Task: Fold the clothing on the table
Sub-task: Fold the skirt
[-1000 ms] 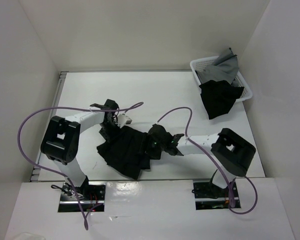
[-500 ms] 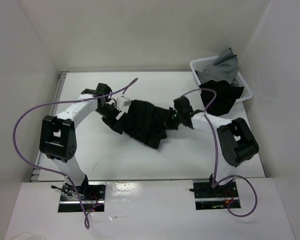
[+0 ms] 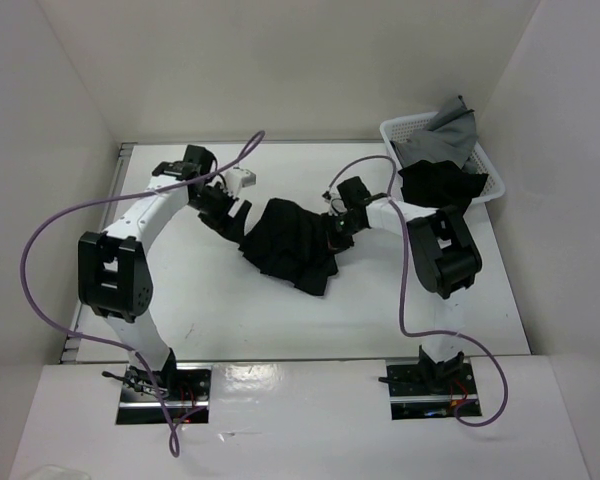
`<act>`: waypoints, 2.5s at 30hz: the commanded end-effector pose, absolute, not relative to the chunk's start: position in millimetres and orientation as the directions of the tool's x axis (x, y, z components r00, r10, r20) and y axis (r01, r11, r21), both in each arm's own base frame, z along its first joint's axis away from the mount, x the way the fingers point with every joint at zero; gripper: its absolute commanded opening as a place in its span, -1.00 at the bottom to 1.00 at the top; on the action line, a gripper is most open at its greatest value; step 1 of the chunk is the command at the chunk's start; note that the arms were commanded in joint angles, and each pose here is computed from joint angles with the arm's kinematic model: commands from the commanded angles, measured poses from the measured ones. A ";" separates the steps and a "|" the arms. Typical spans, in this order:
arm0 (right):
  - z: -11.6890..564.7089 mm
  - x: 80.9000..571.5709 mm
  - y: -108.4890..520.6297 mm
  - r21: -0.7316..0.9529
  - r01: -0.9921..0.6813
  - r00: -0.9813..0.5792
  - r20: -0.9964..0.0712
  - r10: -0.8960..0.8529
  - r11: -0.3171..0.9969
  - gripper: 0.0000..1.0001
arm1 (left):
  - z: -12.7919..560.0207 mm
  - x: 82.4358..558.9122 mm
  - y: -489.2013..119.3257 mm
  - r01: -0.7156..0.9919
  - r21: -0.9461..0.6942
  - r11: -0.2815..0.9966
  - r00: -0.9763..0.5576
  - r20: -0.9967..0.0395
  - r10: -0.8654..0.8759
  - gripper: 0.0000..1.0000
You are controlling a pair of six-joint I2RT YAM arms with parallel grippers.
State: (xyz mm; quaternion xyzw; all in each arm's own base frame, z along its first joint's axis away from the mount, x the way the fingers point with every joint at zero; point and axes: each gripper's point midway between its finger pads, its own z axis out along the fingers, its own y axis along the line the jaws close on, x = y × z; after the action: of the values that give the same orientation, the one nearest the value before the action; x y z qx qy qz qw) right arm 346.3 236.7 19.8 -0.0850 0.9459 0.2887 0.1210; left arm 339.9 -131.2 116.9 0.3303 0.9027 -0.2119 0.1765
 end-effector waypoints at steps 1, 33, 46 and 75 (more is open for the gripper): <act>3.2 271.7 244.9 0.525 -0.335 -0.940 -0.134 -0.312 0.783 -1.00 | 132.4 363.7 -120.8 0.647 -0.245 0.722 -0.720 -0.508 0.472 0.77; 162.1 344.1 181.7 0.502 -0.087 -0.788 -0.563 0.249 0.861 0.41 | 129.4 310.8 -188.6 0.785 0.143 0.603 -0.478 -0.480 0.735 0.62; 121.5 303.0 284.8 0.681 -0.104 -0.812 -0.479 0.333 0.725 -0.76 | 58.5 360.4 -153.8 0.685 0.147 0.714 -0.603 -0.437 0.668 0.36; 216.7 292.8 151.9 0.547 0.035 -0.691 -0.592 0.416 0.836 0.97 | 271.2 387.0 -87.6 0.328 0.222 0.918 -0.505 -0.780 0.369 0.78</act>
State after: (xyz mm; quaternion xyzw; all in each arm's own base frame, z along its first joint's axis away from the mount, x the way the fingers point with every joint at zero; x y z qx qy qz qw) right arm 311.0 199.4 217.4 0.0957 0.8680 0.2979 0.3857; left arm 397.0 -119.0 254.0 0.2585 0.8532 0.0096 0.4529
